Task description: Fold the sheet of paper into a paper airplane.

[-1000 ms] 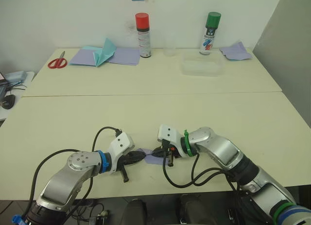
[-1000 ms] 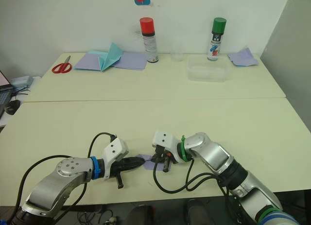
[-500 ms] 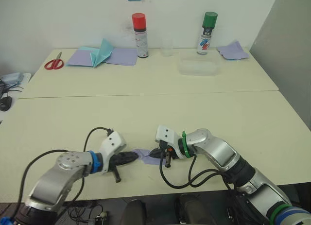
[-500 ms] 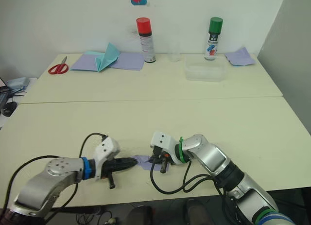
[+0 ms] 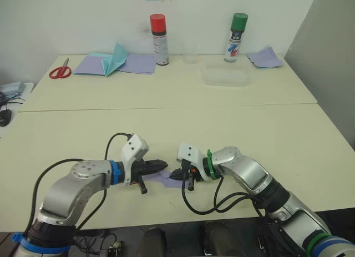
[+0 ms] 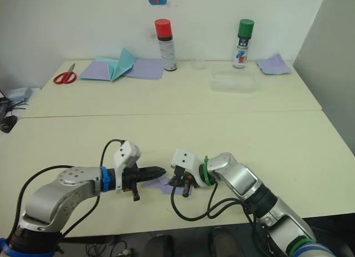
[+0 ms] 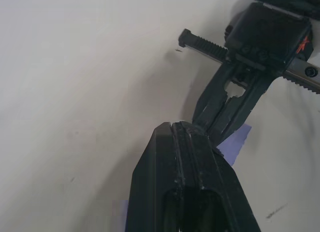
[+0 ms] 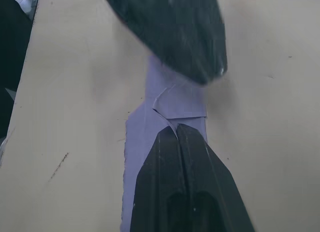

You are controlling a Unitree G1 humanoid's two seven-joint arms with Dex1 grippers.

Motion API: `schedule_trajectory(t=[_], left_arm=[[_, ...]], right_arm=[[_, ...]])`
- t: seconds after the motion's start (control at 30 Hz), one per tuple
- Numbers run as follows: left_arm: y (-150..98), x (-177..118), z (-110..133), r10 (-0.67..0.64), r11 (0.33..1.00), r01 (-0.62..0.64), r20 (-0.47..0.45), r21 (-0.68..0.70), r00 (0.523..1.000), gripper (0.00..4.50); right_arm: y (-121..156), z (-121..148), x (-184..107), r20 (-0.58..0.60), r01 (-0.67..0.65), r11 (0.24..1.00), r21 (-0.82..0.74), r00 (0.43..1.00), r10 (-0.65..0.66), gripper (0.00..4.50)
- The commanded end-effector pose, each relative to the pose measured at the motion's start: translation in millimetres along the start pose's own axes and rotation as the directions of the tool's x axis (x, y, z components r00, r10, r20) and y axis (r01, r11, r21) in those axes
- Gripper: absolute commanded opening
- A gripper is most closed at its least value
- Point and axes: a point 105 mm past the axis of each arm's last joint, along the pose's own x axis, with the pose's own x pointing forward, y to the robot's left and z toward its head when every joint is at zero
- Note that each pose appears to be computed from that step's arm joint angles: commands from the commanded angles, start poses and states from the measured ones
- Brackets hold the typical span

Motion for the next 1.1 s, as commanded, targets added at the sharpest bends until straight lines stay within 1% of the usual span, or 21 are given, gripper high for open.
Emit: schedule_trajectory(t=[0.03, 0.17, 0.3, 0.4, 0.57, 0.63, 0.73, 0.83, 0.9, 0.93, 0.97, 1.0, 1.1], left_arm=[[3.4, 5.3, -7.8, 0.026, 0.999, -0.025, -0.035, 0.041, 0.999, 0.0], [6.2, 6.9, -25.8, 0.038, 0.998, -0.032, -0.111, 0.052, 0.993, 0.0], [6.9, 6.4, -32.0, 0.034, 0.998, -0.028, -0.131, 0.052, 0.991, 0.0], [6.6, 8.6, -37.0, 0.029, 0.998, -0.022, -0.146, 0.053, 0.989, 0.0], [8.9, 11.2, -40.6, 0.033, 0.998, -0.024, -0.155, 0.057, 0.987, 0.0], [9.3, 11.4, -41.1, 0.033, 0.998, -0.024, -0.156, 0.059, 0.987, 0.0], [11.4, 11.6, -43.0, 0.049, 0.996, -0.036, -0.162, 0.079, 0.986, 0.0], [10.3, 11.1, -43.9, 0.043, 0.996, -0.031, -0.161, 0.079, 0.986, 0.0], [9.5, 10.8, -44.5, 0.042, 0.996, -0.029, -0.162, 0.081, 0.986, 0.0], [9.2, 10.5, -44.9, 0.041, 0.996, -0.028, -0.163, 0.083, 0.986, 0.0], [8.9, 10.4, -45.1, 0.04, 0.996, -0.027, -0.164, 0.084, 0.986, 0.0], [9.0, 10.1, -45.5, 0.039, 0.996, -0.025, -0.166, 0.086, 0.985, 0.0], [9.1, 10.1, -45.2, 0.037, 0.995, -0.022, -0.169, 0.093, 0.985, 0.0]], right_arm=[[-7.1, -9.4, -0.7, -0.04, 0.036, 0.999, 0.019, 0.999, -0.035, 0.03], [-7.0, -8.9, -2.3, -0.039, 0.034, 0.999, 0.028, 0.999, -0.033, 0.03], [-1.8, -5.5, -3.6, -0.023, -0.003, 0.999, 0.045, 1.0, 0.004, 0.03], [1.6, 0.1, -7.9, 0.0, -0.041, 0.997, 0.069, 0.999, 0.041, 0.65], [3.8, 14.8, -31.8, 0.039, -0.091, 0.992, 0.085, 0.995, 0.088, 2.35], [6.1, 22.1, -44.2, 0.064, -0.123, 0.988, 0.096, 0.991, 0.117, 2.35], [0.9, 37.5, -60.1, 0.138, -0.113, 0.988, 0.101, 0.986, 0.098, 2.35], [-6.5, 43.5, -60.7, 0.197, -0.048, 0.991, 0.124, 0.98, 0.023, 1.76], [-11.5, 39.2, -53.4, 0.202, 0.017, 0.993, 0.117, 0.978, -0.041, 1.06], [-11.3, 36.4, -49.1, 0.201, 0.03, 0.993, 0.116, 0.978, -0.053, 0.74], [-8.8, 32.6, -44.1, 0.198, 0.033, 0.992, 0.118, 0.979, -0.056, 0.32], [-5.8, 28.8, -39.1, 0.194, 0.031, 0.992, 0.118, 0.979, -0.054, 0.03], [-0.8, 12.7, -24.3, 0.165, 0.047, 0.992, 0.117, 0.984, -0.066, 0.03]])
